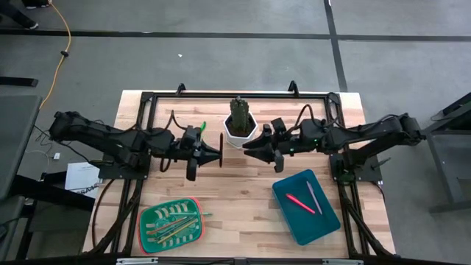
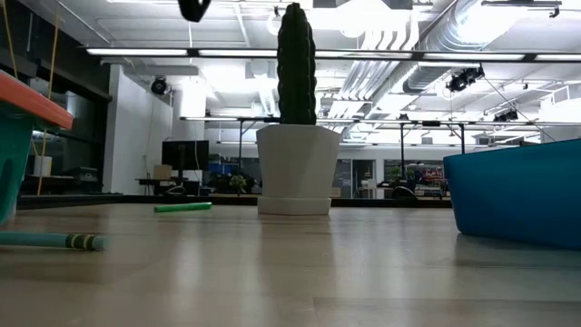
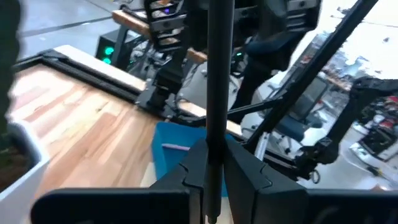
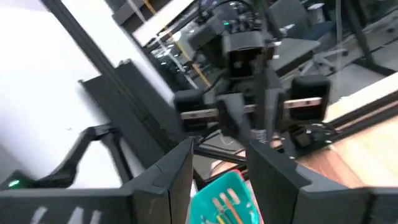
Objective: Sort pens & pencils
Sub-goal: Put the black pen into the blue bin
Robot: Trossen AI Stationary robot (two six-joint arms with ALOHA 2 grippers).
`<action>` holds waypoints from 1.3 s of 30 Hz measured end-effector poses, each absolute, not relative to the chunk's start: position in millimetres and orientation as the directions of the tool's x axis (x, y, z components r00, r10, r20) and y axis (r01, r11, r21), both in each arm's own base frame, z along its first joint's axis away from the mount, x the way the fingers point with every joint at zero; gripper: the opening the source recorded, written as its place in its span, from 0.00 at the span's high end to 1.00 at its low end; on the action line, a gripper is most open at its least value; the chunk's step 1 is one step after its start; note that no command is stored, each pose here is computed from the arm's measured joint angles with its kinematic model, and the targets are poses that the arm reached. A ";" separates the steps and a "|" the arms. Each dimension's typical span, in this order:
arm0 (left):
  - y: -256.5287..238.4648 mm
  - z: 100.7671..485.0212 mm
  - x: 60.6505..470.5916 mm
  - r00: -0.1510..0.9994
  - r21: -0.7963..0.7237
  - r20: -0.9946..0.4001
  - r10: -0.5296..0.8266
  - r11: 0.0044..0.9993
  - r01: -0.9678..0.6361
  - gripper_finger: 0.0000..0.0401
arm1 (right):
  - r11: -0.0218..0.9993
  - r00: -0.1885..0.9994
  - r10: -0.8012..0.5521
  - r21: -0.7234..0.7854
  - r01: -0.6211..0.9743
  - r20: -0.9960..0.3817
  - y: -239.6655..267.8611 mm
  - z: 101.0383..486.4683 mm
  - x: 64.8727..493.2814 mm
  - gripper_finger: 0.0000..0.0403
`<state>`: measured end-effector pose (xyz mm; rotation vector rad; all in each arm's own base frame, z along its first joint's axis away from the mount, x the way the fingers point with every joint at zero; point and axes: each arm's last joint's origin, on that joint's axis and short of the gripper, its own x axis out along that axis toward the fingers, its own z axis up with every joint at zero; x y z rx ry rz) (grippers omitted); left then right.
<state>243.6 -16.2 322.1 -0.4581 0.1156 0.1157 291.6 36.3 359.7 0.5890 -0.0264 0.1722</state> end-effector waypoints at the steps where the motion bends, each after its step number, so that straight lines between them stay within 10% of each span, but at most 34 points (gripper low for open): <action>1: -16.7 321.5 246.5 0.989 -0.436 -0.128 0.077 0.891 -0.126 0.93 | 0.819 0.987 0.147 0.551 -0.160 0.070 37.5 358.5 292.6 0.65; 39: -23.4 306.1 280.4 0.997 -0.479 -0.054 -0.053 0.878 0.020 0.93 | 0.810 0.989 0.134 0.568 -0.149 0.068 44.6 334.5 321.6 0.65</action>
